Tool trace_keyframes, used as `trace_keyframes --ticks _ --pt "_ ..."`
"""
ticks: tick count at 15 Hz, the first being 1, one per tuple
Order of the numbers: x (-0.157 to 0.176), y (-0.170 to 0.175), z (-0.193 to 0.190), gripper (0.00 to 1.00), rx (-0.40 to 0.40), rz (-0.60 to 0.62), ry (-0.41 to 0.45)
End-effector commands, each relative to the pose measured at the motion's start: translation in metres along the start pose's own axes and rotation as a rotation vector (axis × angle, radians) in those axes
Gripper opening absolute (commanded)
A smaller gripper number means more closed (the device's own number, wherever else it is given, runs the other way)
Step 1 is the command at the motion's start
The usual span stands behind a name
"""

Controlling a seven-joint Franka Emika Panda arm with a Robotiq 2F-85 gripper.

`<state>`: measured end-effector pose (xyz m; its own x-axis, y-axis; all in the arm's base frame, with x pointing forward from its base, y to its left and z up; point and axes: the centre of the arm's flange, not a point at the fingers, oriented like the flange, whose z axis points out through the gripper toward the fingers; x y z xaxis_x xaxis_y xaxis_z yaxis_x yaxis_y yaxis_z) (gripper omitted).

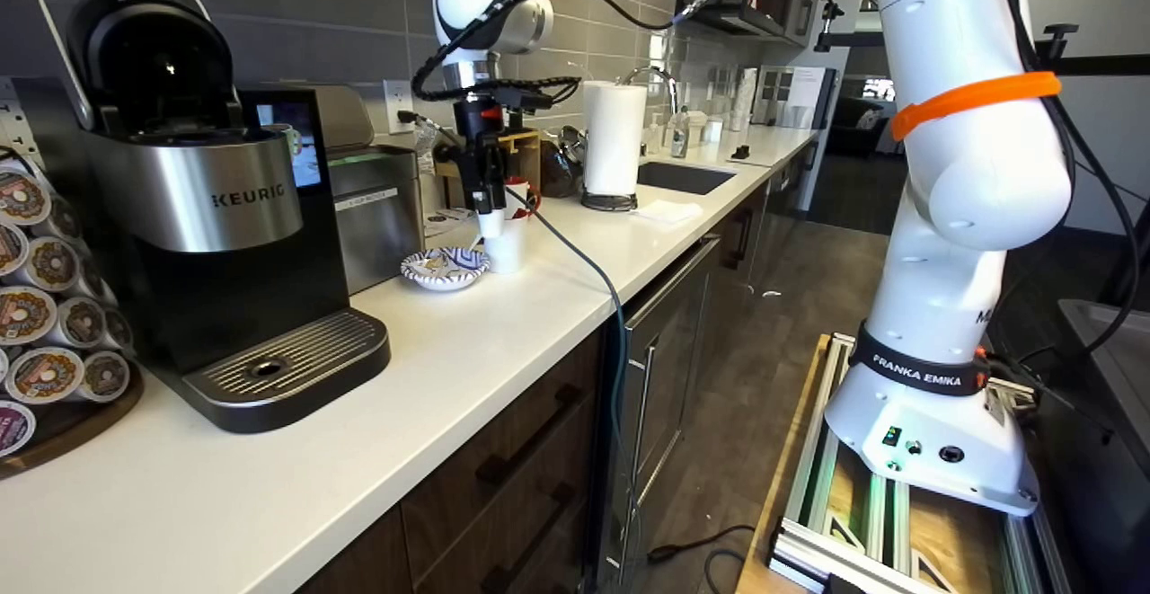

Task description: Put the coffee pod in the black and white bowl on the left.

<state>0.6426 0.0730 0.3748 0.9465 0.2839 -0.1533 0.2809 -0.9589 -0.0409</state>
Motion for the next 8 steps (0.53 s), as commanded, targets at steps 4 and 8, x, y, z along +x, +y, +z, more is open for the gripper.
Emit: trace_keyframes --ticks 4,8 --pt "0.01 -0.018 -0.008 0.28 -0.176 -0.105 0.129" --pt "0.019 -0.012 -0.009 0.28 -0.175 -0.175 0.226"
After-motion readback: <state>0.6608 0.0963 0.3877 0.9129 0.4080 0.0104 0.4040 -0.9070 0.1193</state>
